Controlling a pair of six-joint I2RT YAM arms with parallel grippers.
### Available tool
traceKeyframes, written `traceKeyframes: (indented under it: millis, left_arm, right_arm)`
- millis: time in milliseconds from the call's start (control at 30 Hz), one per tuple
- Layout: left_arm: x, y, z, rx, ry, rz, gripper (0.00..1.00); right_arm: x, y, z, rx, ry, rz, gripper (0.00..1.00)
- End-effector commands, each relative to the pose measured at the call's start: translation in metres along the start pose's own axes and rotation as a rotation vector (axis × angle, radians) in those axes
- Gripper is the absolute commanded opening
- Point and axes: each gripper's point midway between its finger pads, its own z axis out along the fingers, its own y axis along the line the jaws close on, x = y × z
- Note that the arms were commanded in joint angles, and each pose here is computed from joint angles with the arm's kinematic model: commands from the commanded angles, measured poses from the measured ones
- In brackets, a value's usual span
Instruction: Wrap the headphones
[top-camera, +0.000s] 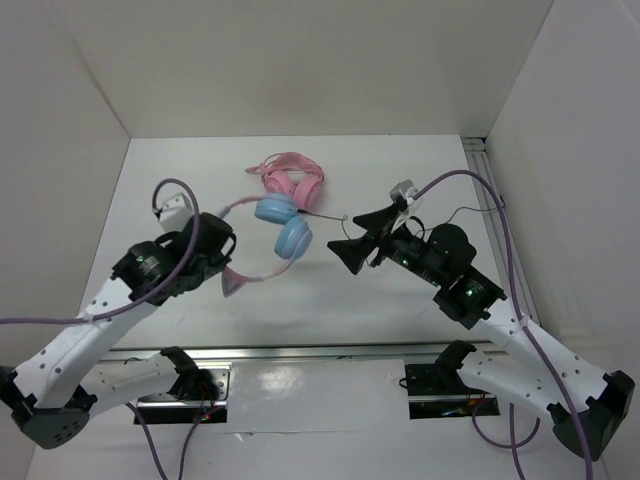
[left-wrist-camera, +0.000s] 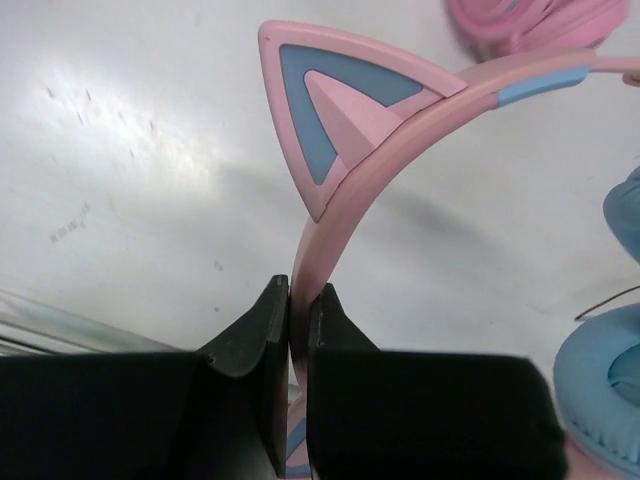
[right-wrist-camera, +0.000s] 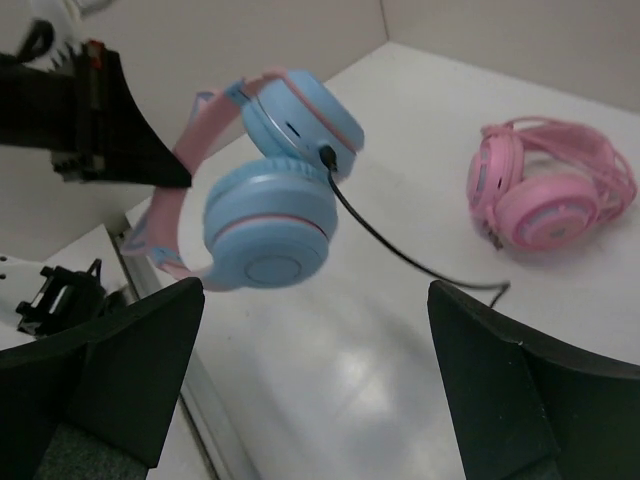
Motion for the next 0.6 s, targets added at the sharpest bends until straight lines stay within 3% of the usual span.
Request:
traceKeyframes:
  millis: [0, 133, 167, 367, 467, 567]
  left_arm:
    - [-0.05, 0.01, -0.031, 0.006, -0.125, 0.112, 0.0]
    - [-0.088, 0.013, -0.066, 0.046, -0.195, 0.133, 0.0]
    - [-0.099, 0.01, -0.079, 0.076, -0.217, 0.121, 0.0]
    - [-0.12, 0.0, -0.114, 0.191, -0.235, 0.111, 0.0]
    - [-0.119, 0.004, -0.116, 0.184, -0.229, 0.116, 0.0]
    - [-0.118, 0.002, -0.117, 0.191, -0.222, 0.107, 0.0]
  right_arm:
    - [-0.034, 0.003, 0.014, -0.036, -0.165, -0.163, 1.0]
    - [-0.032, -0.021, 0.019, 0.079, -0.211, -0.156, 1.0]
    - [-0.045, -0.015, 0.016, 0.052, -0.288, -0.168, 1.0]
    - [-0.001, -0.029, 0.035, 0.052, -0.208, -0.149, 0.94]
    - [0.011, -0.038, 0.04, 0.076, -0.194, -0.163, 0.94]
    - [0.019, -0.043, 0.045, 0.091, -0.175, -0.168, 0.87]
